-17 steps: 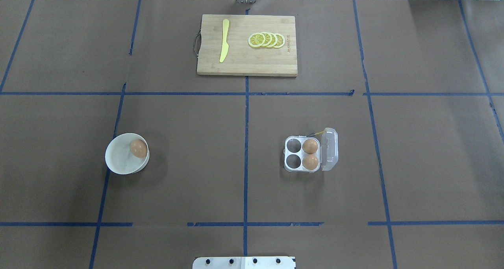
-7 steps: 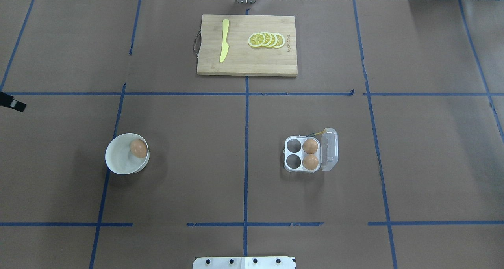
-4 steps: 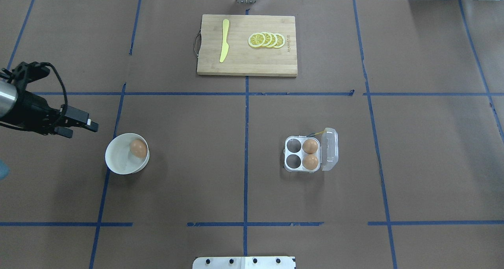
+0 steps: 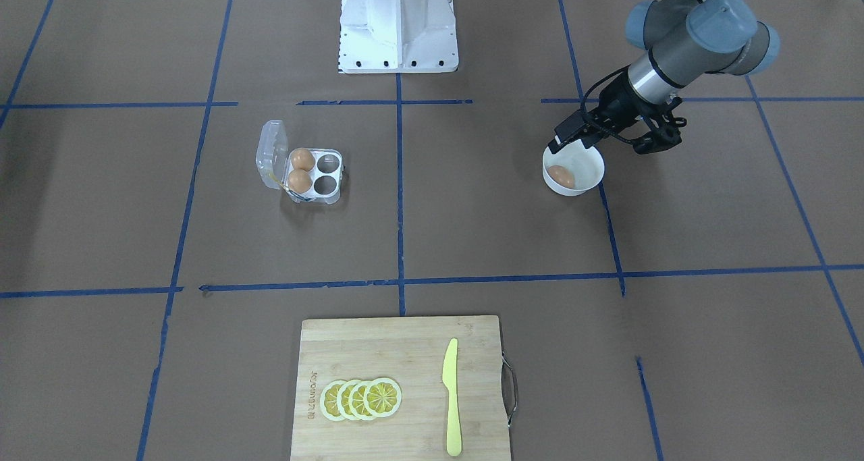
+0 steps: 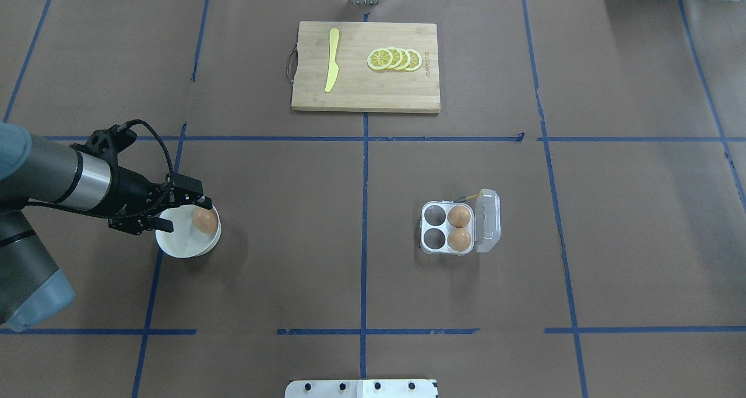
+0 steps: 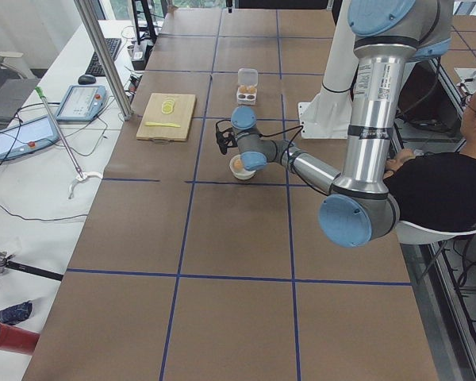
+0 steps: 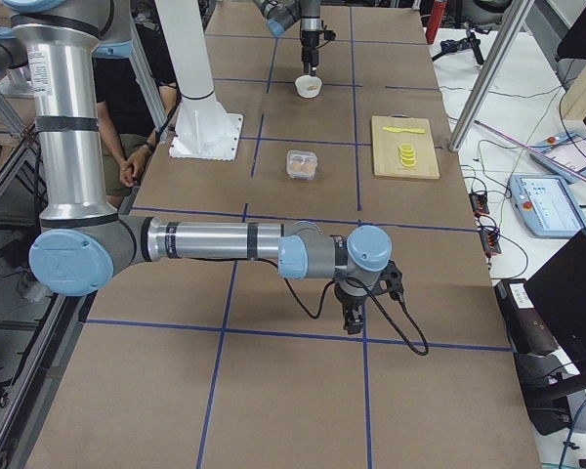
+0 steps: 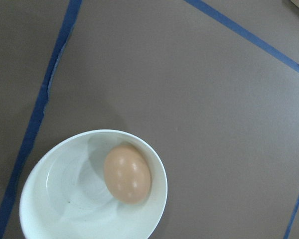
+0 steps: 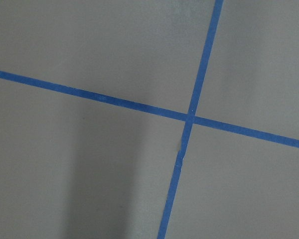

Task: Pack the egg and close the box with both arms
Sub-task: 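Lower the left gripper into the bowl and close it on the egg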

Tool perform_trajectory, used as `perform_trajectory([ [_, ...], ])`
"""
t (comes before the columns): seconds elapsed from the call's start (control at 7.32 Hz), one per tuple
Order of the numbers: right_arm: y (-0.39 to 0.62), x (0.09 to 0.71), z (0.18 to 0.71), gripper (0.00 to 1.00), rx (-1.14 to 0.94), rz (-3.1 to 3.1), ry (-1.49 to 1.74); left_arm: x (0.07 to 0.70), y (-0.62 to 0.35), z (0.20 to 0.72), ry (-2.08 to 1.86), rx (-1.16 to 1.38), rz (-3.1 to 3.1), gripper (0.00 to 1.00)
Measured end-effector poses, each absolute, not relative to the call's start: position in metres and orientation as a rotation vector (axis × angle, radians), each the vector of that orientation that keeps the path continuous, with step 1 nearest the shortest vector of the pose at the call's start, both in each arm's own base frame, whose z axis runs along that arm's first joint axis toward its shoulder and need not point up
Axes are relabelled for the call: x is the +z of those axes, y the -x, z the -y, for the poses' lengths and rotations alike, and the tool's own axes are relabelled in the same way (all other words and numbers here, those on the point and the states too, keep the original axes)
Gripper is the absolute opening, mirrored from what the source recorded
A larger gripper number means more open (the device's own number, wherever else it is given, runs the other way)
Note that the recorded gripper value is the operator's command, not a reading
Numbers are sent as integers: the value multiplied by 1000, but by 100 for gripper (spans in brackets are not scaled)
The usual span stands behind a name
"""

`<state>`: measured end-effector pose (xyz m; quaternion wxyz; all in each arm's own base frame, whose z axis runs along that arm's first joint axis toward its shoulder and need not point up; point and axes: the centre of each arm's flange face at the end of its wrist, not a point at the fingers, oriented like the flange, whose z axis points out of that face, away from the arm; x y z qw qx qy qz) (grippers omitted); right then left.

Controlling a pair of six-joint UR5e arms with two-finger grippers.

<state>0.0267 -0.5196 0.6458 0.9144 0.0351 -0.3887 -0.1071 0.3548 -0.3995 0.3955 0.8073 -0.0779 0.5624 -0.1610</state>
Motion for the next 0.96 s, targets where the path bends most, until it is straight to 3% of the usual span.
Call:
perform_trajectory([
  [0.96, -25, 658, 512, 100, -232, 801, -90, 414, -383, 393, 119, -412, -1101, 70],
])
